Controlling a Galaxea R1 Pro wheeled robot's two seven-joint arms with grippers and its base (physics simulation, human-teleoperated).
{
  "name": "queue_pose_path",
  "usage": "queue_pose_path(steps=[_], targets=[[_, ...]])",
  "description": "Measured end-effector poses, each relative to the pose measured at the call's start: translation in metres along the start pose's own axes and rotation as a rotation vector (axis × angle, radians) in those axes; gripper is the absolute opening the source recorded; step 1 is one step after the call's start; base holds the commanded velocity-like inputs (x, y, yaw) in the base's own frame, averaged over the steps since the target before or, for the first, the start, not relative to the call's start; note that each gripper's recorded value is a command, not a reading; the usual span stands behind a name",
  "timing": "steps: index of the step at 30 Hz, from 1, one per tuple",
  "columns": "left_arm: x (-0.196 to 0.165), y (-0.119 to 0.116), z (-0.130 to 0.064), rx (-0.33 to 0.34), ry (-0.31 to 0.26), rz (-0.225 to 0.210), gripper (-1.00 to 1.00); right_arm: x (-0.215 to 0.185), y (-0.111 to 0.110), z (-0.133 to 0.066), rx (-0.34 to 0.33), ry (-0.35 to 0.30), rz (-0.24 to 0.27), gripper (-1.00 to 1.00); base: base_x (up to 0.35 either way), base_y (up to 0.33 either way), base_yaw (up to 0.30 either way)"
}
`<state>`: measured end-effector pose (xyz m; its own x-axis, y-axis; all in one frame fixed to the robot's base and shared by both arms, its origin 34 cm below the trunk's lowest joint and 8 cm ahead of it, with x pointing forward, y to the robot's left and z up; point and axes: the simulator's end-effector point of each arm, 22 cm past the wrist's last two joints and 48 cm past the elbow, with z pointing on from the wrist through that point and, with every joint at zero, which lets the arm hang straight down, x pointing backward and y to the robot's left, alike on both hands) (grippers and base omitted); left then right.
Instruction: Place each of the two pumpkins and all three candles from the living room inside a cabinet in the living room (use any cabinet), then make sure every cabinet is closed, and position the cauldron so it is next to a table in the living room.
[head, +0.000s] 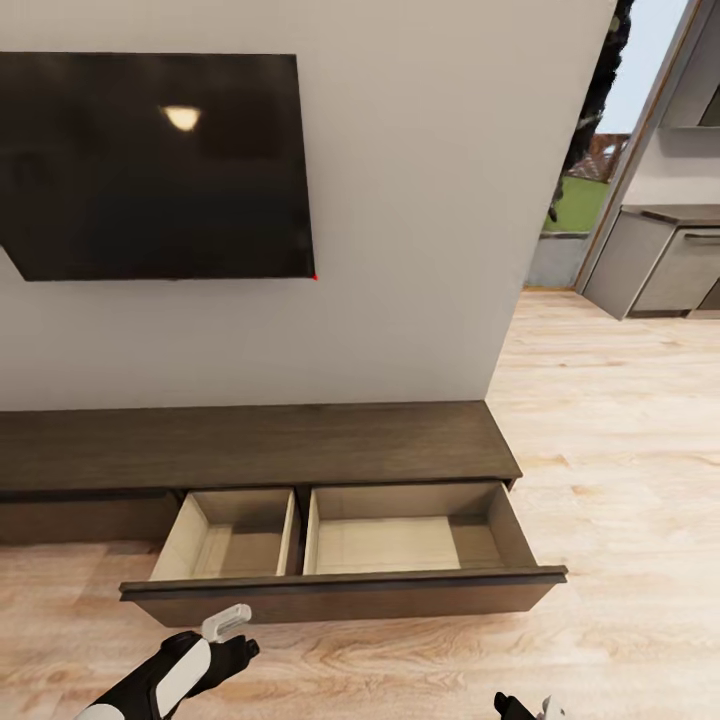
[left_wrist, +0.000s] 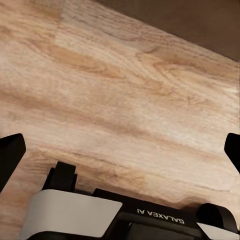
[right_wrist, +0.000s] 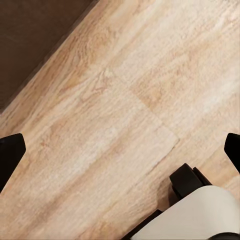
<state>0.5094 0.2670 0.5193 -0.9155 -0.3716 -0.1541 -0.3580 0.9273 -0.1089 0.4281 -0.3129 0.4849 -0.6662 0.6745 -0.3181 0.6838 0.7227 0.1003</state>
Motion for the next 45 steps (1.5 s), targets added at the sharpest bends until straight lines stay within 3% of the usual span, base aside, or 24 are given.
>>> queue_pose_path(steps=[8, 23, 29, 45], targets=[[-0.01, 0.018, -0.013, -0.088, -0.037, -0.019, 1.0, -0.004, 0.001, -0.012, -0.001, -0.002, -0.002, 1.0, 0.0, 0.0, 0.0], [-0.009, 0.036, -0.034, -0.149, -0.044, -0.036, 1.0, -0.015, 0.004, -0.033, -0.006, -0.02, 0.001, 1.0, 0.0, 0.0, 0.0], [-0.009, 0.038, -0.033, -0.154, -0.05, -0.039, 1.0, -0.022, 0.005, -0.033, -0.01, -0.056, 0.002, 1.0, 0.0, 0.0, 0.0], [-0.019, 0.036, -0.034, -0.144, -0.092, -0.047, 1.0, -0.024, 0.007, -0.033, -0.021, -0.062, 0.001, 1.0, 0.0, 0.0, 0.0]])
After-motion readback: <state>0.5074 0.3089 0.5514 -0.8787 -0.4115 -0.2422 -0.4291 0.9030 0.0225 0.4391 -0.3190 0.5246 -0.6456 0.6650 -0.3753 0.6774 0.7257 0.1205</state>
